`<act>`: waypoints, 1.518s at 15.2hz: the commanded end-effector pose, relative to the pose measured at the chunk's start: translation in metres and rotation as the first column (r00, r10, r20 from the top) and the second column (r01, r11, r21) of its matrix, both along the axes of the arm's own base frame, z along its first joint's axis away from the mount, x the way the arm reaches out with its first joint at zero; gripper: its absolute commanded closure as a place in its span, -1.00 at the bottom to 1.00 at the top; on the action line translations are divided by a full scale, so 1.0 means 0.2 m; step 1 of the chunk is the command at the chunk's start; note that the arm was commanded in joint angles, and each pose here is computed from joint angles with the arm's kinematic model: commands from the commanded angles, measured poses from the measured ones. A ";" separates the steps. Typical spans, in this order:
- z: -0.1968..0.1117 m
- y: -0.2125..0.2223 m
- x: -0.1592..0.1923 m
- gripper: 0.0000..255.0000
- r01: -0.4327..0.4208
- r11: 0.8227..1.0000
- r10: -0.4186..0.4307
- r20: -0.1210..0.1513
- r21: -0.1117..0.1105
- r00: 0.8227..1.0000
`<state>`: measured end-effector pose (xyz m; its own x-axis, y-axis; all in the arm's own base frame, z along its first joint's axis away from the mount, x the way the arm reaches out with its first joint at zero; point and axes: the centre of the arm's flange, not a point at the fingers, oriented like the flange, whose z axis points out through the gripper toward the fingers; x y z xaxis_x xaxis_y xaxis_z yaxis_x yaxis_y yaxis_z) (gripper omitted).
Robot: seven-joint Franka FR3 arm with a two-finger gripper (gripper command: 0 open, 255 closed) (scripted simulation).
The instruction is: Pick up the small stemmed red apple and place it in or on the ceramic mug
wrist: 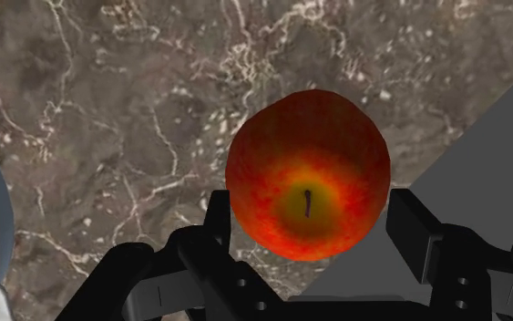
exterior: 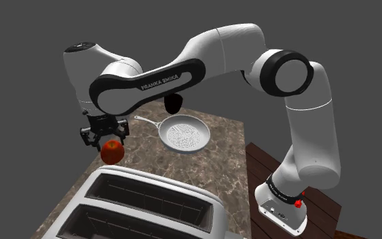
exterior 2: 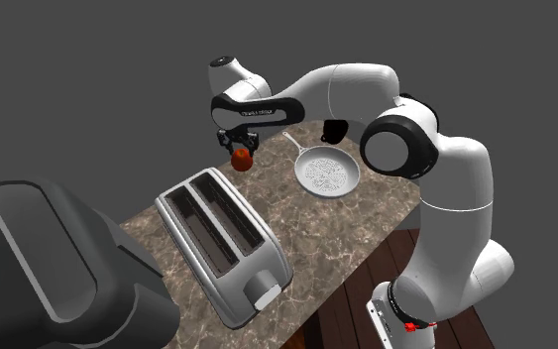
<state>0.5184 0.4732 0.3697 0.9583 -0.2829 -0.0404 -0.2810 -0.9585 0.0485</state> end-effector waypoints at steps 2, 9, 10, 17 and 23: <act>0.08 0.00 0.00 1.00 0.000 1.000 0.000 0.000 0.000 1.000; 0.26 0.00 0.00 1.00 0.000 1.000 0.000 0.000 0.000 1.000; 0.29 0.00 0.00 1.00 0.000 1.000 0.000 0.000 0.000 1.000; 0.47 0.00 0.00 1.00 0.000 1.000 0.000 0.000 0.000 1.000; 0.63 0.00 0.00 1.00 0.000 1.000 0.000 0.000 0.000 1.000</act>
<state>0.5169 0.4739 0.4903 0.9583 -0.2830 -0.0403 -0.2811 -0.9585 0.0484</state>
